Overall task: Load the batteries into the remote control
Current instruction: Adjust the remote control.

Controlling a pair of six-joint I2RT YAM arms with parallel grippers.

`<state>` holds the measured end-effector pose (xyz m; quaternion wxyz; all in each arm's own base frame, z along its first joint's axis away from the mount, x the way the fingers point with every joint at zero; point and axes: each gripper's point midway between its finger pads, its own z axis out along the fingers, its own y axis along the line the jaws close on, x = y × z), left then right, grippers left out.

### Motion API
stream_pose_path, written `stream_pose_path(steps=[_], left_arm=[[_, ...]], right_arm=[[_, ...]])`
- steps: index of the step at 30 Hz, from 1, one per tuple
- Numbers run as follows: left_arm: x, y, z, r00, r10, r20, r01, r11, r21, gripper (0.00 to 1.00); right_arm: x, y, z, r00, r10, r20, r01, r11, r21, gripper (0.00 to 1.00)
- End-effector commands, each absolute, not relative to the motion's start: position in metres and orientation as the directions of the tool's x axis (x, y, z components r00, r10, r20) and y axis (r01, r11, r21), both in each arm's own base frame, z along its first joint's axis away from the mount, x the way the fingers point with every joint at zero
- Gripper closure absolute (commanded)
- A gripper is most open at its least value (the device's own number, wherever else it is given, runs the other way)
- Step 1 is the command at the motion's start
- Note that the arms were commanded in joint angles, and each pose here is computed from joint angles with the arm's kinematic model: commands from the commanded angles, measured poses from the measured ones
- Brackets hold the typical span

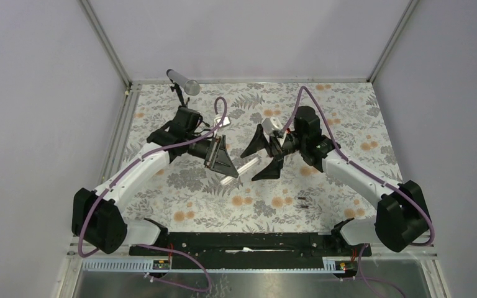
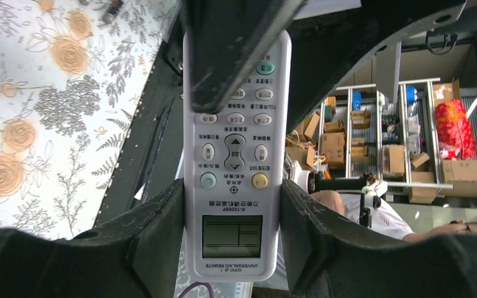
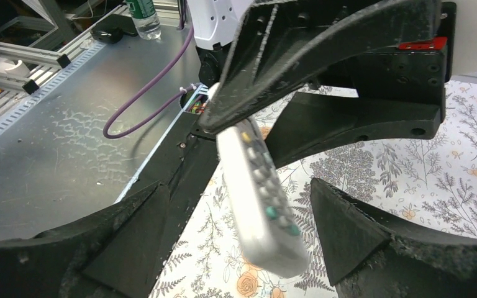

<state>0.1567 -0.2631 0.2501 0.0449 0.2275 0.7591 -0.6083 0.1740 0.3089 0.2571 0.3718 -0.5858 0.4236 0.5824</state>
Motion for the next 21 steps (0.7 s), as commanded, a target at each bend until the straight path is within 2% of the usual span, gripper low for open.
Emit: stream_pose_path(steps=[1, 4, 10, 15, 20, 21], left_arm=[[0.137, -0.27, 0.279, -0.846, 0.336, -0.414, 0.455, 0.051, -0.889, 0.59], [0.135, -0.271, 0.281, -0.845, 0.34, -0.412, 0.452, 0.044, -0.891, 0.59], [0.133, -0.275, 0.298, -0.833, 0.33, -0.444, 0.467, -0.008, -0.884, 0.59], [0.126, -0.275, 0.311, -0.831, 0.325, -0.451, 0.465, -0.035, -0.884, 0.59], [0.124, -0.275, 0.314, -0.834, 0.314, -0.454, 0.463, -0.05, -0.885, 0.59], [0.125, -0.275, 0.313, -0.836, 0.313, -0.45, 0.46, -0.049, -0.887, 0.59]], right_arm=[[0.165, 0.312, 0.262, 0.006, -0.033, -0.999, -0.906, -0.424, 0.008, 0.12], [0.162, 0.314, 0.264, 0.007, -0.029, -1.0, -0.906, -0.424, 0.006, 0.17], [0.159, 0.314, 0.268, -0.007, -0.021, -1.0, -0.903, -0.43, 0.015, 0.37], [0.151, 0.31, 0.274, 0.007, -0.002, -1.0, -0.891, -0.454, -0.005, 0.41], [0.146, 0.307, 0.287, 0.019, 0.023, -1.0, -0.89, -0.455, -0.028, 0.56], [0.145, 0.306, 0.29, 0.02, 0.028, -0.999, -0.89, -0.455, -0.03, 0.56]])
